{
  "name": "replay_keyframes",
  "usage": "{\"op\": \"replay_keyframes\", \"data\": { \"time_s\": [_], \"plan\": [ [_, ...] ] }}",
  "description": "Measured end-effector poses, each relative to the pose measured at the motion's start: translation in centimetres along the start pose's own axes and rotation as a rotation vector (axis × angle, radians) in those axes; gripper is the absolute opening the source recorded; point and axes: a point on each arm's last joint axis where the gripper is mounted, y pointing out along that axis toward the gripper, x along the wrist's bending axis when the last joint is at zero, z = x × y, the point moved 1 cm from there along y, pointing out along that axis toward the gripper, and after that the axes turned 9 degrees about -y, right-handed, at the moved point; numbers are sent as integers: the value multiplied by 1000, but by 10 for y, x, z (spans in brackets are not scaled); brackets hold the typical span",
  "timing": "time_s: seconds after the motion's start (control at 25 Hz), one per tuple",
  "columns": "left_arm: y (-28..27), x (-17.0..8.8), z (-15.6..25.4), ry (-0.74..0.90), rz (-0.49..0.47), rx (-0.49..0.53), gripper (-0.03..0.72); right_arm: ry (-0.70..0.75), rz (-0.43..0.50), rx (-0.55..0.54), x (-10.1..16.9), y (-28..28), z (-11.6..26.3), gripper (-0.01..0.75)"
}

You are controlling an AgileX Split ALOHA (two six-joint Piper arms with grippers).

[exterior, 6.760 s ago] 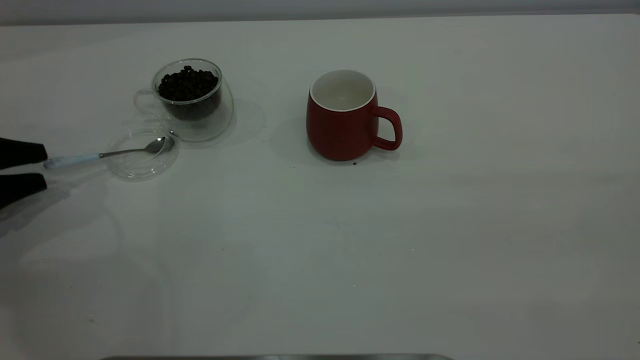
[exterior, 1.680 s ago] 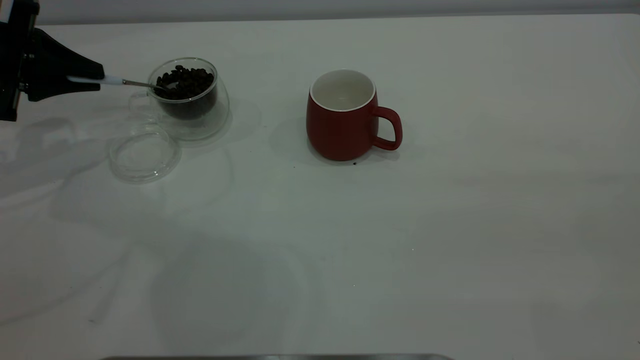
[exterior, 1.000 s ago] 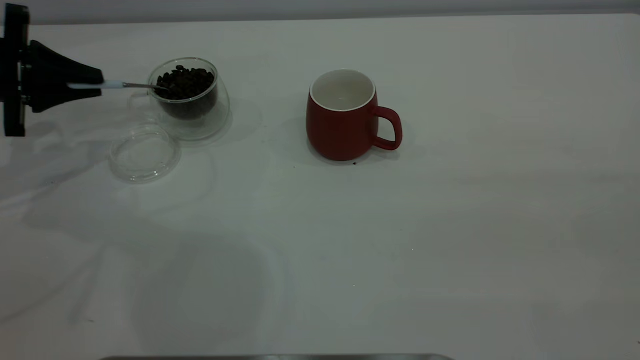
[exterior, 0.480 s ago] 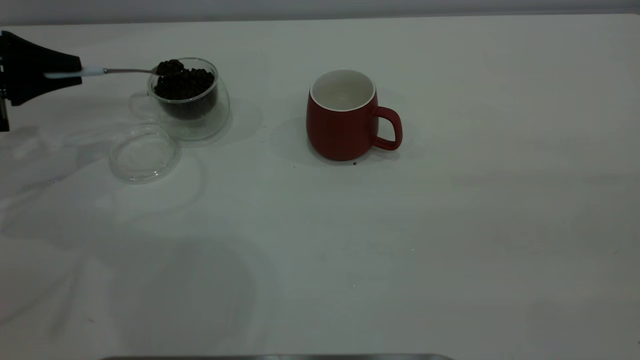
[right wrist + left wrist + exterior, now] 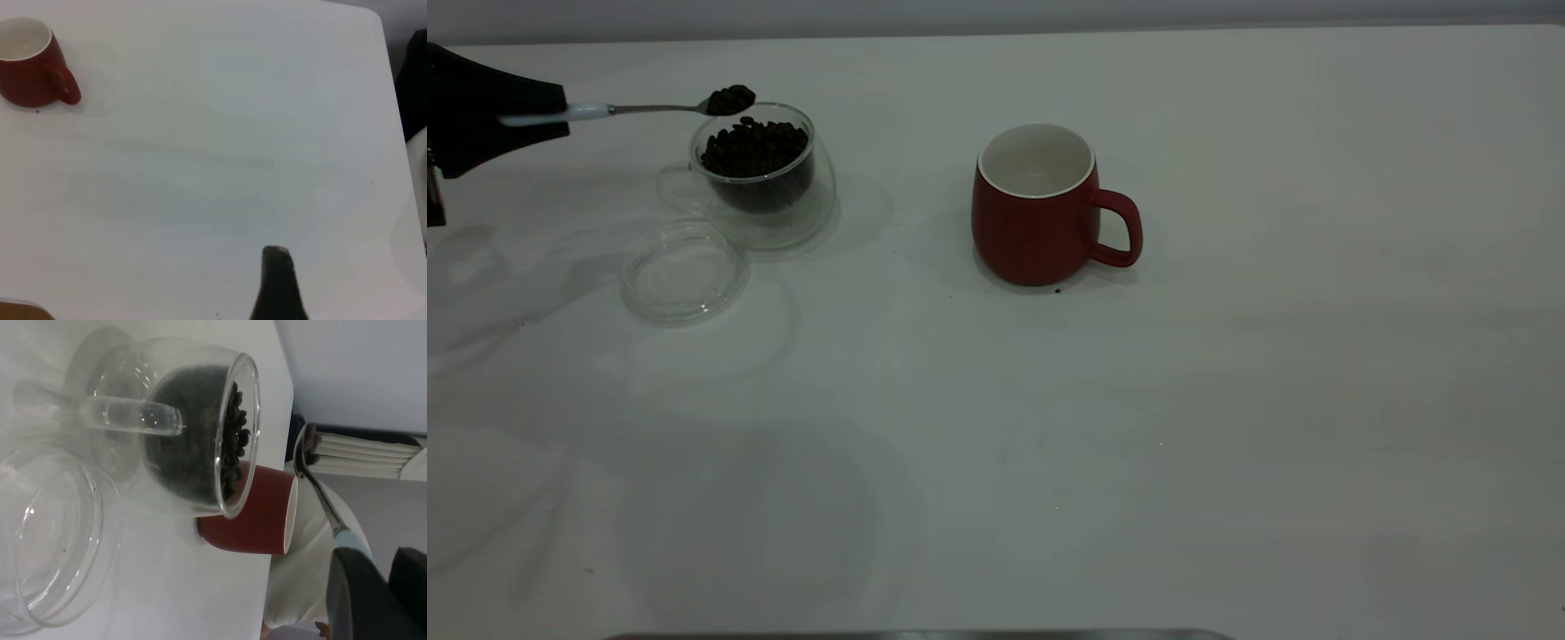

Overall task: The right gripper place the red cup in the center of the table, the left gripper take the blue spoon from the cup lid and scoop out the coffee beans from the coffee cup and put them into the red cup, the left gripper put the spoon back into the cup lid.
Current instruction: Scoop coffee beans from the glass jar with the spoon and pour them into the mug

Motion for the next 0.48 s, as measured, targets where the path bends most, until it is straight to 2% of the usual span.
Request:
{"op": "replay_keyframes", "data": {
  "time_s": [0.48],
  "plan": [
    [2, -1, 1, -18, -1, 6, 120, 0, 0, 0, 0, 0, 0, 587]
  ]
}}
